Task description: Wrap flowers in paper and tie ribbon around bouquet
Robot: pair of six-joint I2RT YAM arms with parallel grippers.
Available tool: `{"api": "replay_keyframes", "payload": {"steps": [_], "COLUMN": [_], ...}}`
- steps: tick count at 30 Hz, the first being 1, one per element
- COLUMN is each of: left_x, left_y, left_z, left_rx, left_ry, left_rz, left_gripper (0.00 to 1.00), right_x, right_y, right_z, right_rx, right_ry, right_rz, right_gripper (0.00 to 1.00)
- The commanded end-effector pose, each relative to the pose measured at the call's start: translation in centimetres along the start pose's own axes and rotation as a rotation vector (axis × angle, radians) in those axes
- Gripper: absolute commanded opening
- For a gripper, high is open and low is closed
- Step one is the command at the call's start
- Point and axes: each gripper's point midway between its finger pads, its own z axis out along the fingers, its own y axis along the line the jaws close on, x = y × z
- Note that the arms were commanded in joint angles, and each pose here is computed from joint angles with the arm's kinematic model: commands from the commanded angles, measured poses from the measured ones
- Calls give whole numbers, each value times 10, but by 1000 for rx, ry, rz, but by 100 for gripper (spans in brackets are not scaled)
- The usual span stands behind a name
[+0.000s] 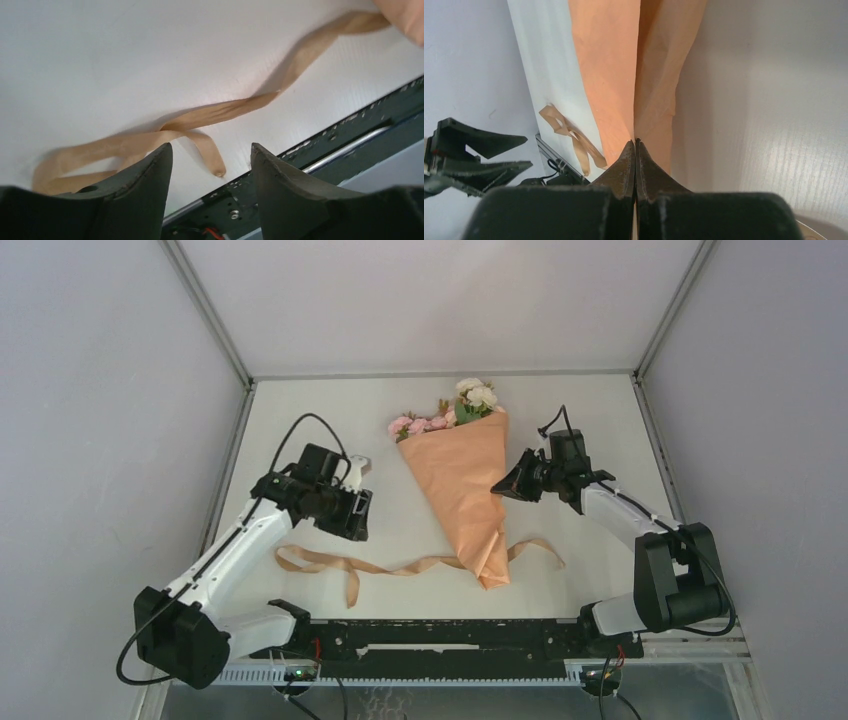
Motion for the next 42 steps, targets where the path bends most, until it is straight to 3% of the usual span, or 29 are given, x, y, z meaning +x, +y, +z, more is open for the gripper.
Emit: {"api": "replay_keyframes", "payload": {"steps": [1,6,20,24,27,30,33,35,39,42], "left_x": [19,66,91,99,103,99,77,40,-58,-99], "left_y": [15,14,1,-3,-2,-3,-7,-16,-31,-16], "left_z": [16,41,79,84,86,83,75,60,-9,-57], "left_rx": [-73,-69,-45,-47,-56,-45,2,87,207,111], "left_ry": [29,137,258,316,344,339,288,207,9,-112], "left_rz": [-469,-603,-634,-619,-623,-612,-567,-483,-202,15], "left_gripper": [62,58,42,28,3,0,0,0,0,0], "right_x": [-7,-6,-5,-8,-10,-11,-13,-12,-6,5], "right_y": [10,9,13,16,16,17,16,16,26,42], "right_z": [-2,-4,-1,0,1,3,5,7,7,7], "right_rx": [-15,6,-1,-18,-22,-29,-42,-48,-89,-126], "right_ry": [-43,-53,-59,-65,-69,-68,-63,-54,-25,3], "right_rz": [-20,-25,-50,-43,-42,-41,-35,-31,-15,-12], "right_gripper": [0,0,0,0,0,0,0,0,0,0]}}
